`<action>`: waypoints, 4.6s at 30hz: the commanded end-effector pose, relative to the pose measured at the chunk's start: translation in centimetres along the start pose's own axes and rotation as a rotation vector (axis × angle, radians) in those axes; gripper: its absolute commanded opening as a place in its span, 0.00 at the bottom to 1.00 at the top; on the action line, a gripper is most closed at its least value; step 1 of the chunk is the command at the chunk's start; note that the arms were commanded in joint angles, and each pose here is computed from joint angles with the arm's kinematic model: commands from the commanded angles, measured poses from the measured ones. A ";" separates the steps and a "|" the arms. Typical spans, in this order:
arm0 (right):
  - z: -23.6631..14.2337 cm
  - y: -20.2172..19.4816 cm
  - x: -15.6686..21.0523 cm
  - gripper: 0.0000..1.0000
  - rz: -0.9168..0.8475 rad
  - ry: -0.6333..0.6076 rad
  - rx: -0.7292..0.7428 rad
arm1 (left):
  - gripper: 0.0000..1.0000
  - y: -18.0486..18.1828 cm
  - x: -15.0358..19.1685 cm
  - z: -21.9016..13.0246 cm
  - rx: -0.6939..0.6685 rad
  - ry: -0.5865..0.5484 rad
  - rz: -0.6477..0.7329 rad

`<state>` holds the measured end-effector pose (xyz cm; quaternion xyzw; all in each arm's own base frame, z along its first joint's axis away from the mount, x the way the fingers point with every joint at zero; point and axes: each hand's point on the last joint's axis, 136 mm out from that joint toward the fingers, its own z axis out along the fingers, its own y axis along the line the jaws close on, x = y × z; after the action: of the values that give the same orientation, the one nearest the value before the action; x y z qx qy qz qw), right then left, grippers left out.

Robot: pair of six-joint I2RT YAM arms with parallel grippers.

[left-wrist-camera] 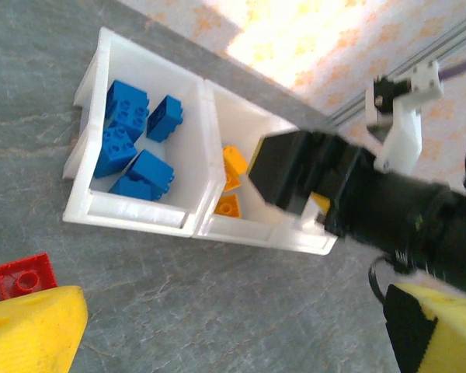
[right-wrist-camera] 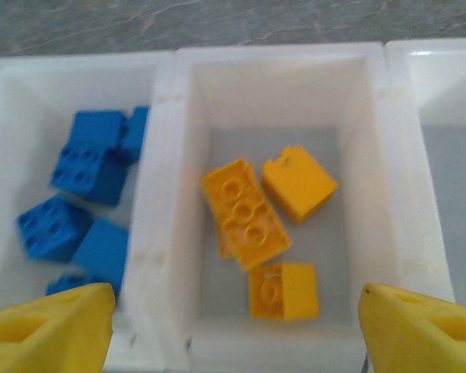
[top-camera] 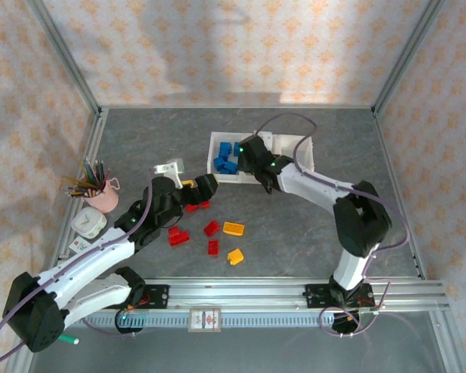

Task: Sort the legos into containers by color
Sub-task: Pick up the lego from the bottom-center of the table, then place the lego in the container, then pick up the lego from the bottom-center of the table.

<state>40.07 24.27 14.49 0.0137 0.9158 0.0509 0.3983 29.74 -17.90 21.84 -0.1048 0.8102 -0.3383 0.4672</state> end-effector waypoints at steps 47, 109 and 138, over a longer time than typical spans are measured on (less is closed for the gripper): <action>-2.7 5.1 19.6 0.67 -0.303 0.337 -0.160 | 0.99 6.1 2.0 -5.0 -0.161 -0.043 -0.053; 5.7 -2.6 -5.6 0.55 -0.015 -0.002 0.127 | 0.99 0.1 -2.2 1.2 -0.035 -0.044 0.028; -9.6 2.0 14.6 0.84 -0.212 0.212 -0.106 | 0.99 4.9 1.1 -4.7 -0.129 -0.021 -0.029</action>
<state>24.96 27.29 11.09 -0.1322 0.9374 0.0613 0.3162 26.59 -13.94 20.77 -0.1288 0.8141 -0.3121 0.4724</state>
